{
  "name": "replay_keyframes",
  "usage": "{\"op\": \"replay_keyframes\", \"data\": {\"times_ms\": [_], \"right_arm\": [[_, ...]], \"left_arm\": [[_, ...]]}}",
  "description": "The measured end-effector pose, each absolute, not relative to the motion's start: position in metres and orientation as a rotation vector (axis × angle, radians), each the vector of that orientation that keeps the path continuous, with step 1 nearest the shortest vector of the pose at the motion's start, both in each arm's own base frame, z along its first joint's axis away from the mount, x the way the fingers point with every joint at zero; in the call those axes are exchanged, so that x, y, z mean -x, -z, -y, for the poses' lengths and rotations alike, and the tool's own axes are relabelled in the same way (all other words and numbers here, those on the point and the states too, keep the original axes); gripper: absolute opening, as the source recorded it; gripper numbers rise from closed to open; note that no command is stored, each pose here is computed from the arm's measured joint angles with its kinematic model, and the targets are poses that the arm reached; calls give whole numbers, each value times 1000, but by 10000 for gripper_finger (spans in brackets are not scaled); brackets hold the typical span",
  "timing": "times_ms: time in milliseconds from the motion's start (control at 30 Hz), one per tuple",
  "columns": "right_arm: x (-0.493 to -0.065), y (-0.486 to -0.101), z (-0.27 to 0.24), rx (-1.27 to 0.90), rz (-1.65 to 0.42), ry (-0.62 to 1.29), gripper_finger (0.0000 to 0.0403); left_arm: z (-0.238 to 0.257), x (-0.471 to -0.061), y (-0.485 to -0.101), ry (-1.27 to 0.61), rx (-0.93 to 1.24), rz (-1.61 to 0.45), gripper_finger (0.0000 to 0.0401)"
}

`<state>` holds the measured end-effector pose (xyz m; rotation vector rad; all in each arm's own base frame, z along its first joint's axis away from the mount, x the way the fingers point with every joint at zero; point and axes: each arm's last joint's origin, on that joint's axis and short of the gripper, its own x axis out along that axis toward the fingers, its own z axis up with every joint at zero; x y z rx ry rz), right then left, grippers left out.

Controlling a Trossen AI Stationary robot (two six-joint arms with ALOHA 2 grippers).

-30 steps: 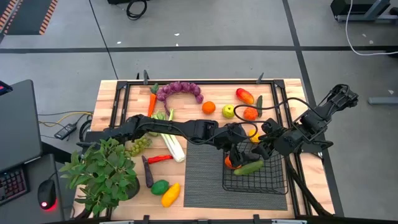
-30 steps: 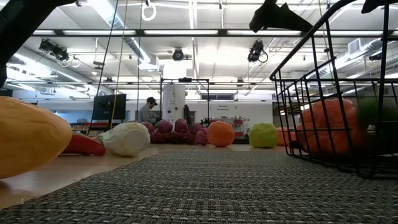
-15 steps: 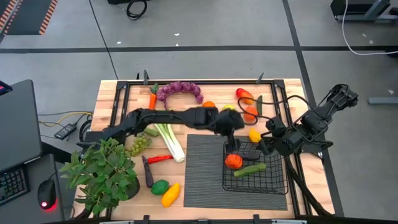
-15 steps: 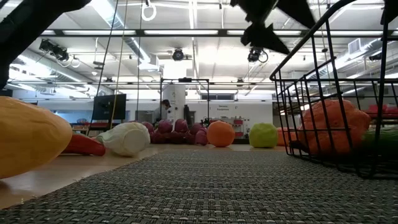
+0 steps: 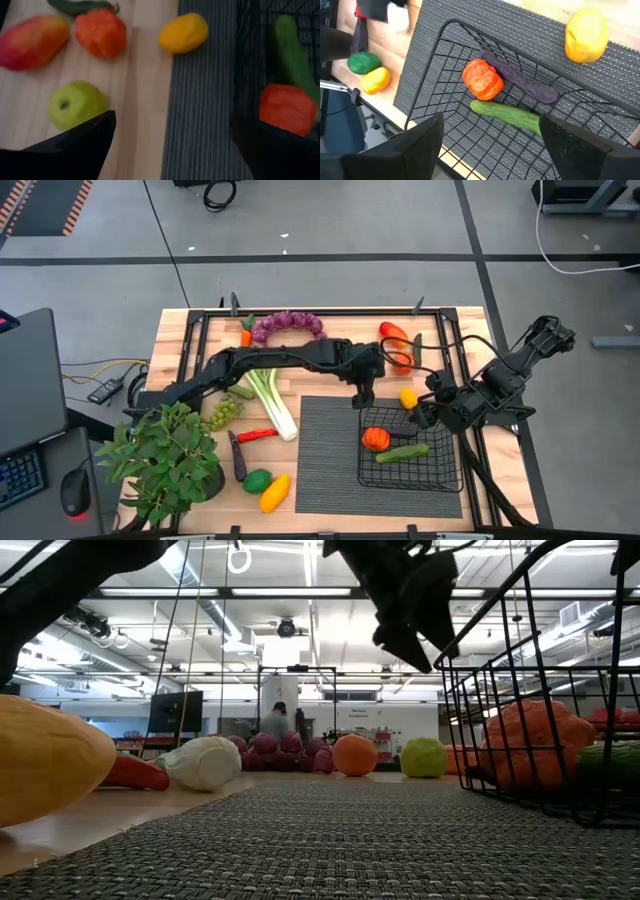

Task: Build produce basket
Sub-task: Adjust the wire basket

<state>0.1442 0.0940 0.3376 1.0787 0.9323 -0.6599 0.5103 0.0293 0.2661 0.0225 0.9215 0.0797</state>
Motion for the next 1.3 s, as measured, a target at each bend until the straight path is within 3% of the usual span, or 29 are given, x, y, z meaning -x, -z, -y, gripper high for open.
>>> {"op": "replay_keyframes", "data": {"times_ms": [200,1300], "right_arm": [[-149,-335,-98,-1075,-940,656,329],[-144,-333,-95,-956,-980,667,329]], "left_arm": [[-20,-513,-248,-42,-73,-988,396],[0,-510,-242,-17,-160,-1051,396]]}}
